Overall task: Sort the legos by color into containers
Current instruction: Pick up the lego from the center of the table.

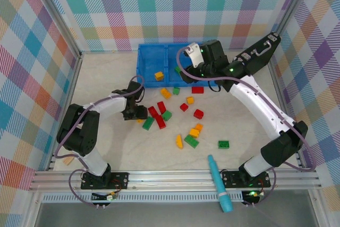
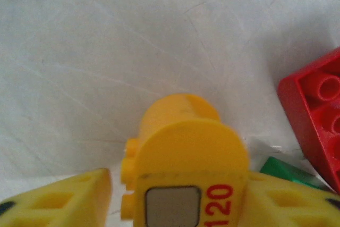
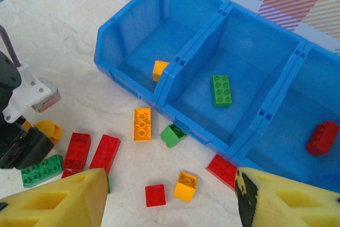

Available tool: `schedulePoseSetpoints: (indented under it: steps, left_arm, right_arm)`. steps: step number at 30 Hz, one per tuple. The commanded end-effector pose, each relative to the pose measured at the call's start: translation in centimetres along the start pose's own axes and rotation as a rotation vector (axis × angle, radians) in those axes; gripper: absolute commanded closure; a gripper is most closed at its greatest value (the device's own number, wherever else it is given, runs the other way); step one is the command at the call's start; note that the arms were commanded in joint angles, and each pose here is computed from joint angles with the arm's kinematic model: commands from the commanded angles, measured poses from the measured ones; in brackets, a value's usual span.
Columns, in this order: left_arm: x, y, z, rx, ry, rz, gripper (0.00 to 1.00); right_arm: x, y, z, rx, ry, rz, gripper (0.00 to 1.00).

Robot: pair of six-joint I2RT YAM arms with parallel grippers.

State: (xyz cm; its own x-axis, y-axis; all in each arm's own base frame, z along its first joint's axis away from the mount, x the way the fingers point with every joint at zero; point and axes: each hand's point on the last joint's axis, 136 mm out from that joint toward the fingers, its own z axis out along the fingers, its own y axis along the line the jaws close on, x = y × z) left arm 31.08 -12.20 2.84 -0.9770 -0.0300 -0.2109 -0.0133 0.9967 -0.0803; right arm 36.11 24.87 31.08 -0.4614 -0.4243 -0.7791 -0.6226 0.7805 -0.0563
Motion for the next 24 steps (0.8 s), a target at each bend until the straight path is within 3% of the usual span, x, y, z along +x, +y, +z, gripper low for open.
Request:
schedulePoseSetpoints:
  steps: [1, 6, 9, 17, 24]
  left_arm:
    - [0.0, -0.2, 0.1, -0.013, 0.032, -0.005, 0.54]
    - [-0.5, -0.3, 0.2, -0.021, 0.042, -0.011, 0.67]
    - [-2.2, -0.8, -1.9, -0.018, 0.006, 0.001, 0.68]
    - [-12.2, -3.9, -12.1, 0.013, -0.244, 0.078, 0.67]
    - [-19.7, -5.4, -13.1, -0.002, -0.349, 0.161, 0.66]
  right_arm:
    - [1.0, -0.4, -0.9, 0.018, 0.016, 0.025, 0.35]
    - [2.7, -0.7, -1.8, 0.033, 0.049, 0.054, 0.35]
    - [4.2, -1.0, -2.5, 0.04, 0.08, 0.096, 0.35]
    - [8.3, -1.4, -2.8, 0.048, 0.137, 0.167, 0.34]
    - [9.1, -1.2, -2.6, 0.034, 0.14, 0.213, 0.34]
